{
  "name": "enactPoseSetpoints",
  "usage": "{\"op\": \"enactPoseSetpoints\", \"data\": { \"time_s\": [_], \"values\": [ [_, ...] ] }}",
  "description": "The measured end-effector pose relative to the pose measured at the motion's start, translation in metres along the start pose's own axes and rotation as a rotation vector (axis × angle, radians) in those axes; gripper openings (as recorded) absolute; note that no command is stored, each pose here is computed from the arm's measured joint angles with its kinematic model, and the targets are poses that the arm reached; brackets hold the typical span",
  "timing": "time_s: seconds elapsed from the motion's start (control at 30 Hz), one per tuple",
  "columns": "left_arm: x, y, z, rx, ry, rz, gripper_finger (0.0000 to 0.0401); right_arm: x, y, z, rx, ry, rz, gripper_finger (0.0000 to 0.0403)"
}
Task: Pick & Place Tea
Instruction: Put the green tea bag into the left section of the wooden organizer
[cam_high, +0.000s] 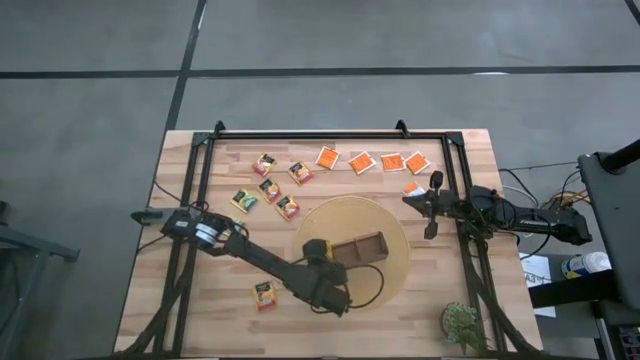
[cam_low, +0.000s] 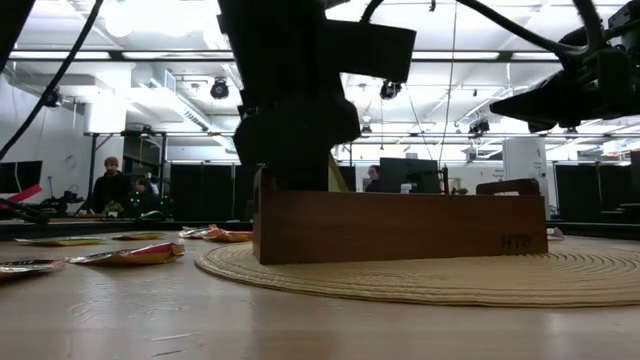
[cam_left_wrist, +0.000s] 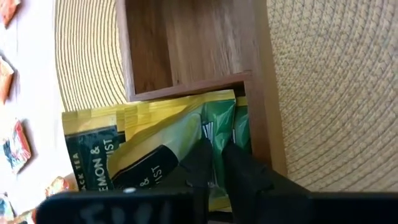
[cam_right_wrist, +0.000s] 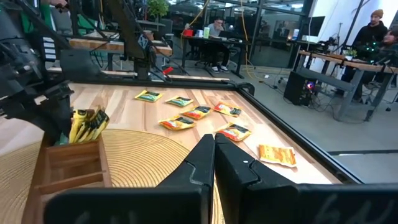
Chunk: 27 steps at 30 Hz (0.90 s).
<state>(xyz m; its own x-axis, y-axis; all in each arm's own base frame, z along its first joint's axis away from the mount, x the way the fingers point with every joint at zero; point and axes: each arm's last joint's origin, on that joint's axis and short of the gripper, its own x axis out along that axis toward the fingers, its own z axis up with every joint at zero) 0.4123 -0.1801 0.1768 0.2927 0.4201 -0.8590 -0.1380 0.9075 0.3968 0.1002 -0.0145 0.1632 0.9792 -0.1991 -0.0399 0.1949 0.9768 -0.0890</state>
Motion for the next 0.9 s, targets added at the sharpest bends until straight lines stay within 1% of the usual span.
{"op": "enactPoseSetpoints", "data": {
  "time_s": [0.2, 0.3, 0.37, 0.5, 0.6, 0.77, 0.9],
  "values": [
    [-0.011, 0.0, 0.003, 0.032, 0.009, -0.022, 0.0118, 0.0, 0.0, 0.0, 0.0, 0.0, 0.0, 0.0008],
    [-0.017, 0.001, 0.006, 0.026, 0.011, -0.038, 0.0151, 0.0, 0.0, 0.0, 0.0, 0.0, 0.001, 0.0009],
    [-0.022, 0.001, 0.007, 0.008, 0.006, -0.052, 0.0165, 0.0, 0.0, 0.0, 0.0, 0.0, 0.0, 0.0008],
    [-0.034, 0.001, 0.013, -0.009, -0.003, -0.098, 0.0173, 0.0, 0.0, 0.0, 0.0, 0.0, 0.001, 0.0008],
    [-0.042, 0.001, 0.015, -0.011, -0.017, -0.113, 0.0174, 0.0, 0.0, 0.0, 0.0, 0.0, 0.0, 0.0009],
    [-0.052, 0.003, 0.019, -0.015, -0.035, -0.112, 0.0174, 0.0, 0.0, 0.0, 0.0, 0.0, 0.001, 0.0009],
    [-0.053, 0.004, 0.018, -0.008, -0.032, -0.095, 0.0165, 0.0, 0.0, 0.0, 0.0, 0.0, 0.001, 0.0009]
  ]
}}
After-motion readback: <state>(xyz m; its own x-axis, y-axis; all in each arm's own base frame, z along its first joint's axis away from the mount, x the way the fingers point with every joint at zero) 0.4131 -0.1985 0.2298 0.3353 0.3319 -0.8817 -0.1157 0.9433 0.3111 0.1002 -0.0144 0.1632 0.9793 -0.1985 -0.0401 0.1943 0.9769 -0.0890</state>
